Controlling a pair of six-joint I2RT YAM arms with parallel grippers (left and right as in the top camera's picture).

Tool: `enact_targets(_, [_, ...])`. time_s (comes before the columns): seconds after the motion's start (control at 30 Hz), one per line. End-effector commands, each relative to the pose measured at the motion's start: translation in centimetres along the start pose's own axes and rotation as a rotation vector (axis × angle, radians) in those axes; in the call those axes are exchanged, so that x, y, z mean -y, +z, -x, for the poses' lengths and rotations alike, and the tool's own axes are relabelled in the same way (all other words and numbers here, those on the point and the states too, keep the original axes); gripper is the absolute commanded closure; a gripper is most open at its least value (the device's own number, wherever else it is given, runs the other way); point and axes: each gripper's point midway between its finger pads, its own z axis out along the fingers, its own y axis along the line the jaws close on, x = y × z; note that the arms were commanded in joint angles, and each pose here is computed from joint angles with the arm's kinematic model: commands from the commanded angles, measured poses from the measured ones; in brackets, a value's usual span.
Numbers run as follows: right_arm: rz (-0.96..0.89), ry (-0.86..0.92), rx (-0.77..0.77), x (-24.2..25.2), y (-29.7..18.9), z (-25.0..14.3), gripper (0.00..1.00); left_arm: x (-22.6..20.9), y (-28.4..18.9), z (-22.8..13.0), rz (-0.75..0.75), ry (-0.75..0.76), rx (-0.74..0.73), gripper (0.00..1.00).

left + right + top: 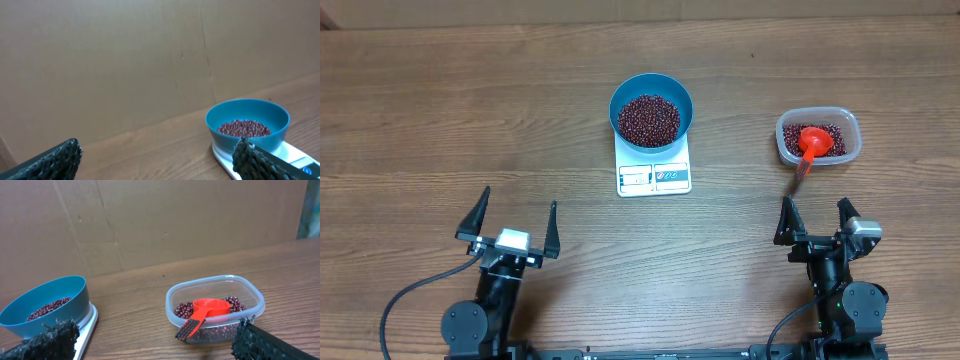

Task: Scoop item into bowl and weigh 150g on scale

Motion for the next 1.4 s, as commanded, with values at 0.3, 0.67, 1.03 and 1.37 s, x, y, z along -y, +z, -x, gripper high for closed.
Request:
enact_targets(0.3, [0.006, -0.001, 0.004, -0.1, 0.0, -0.2, 0.0, 0.8, -0.9, -6.6, 0.016, -0.056, -0.164, 0.0])
enact_targets(0.67, [0.007, -0.001, 0.004, -0.1, 0.0, -0.2, 0.0, 0.9, -1.0, -7.5, 0.015, -0.075, -0.203, 0.0])
enact_targets(1.03, [0.007, -0.001, 0.004, -0.1, 0.0, -0.2, 0.0, 0.9, -1.0, -7.5, 0.015, -0.075, -0.203, 0.0])
enact_targets(1.37, [0.007, -0.001, 0.004, -0.1, 0.0, -0.2, 0.0, 0.9, -1.0, -7.5, 0.015, -0.075, -0.203, 0.01])
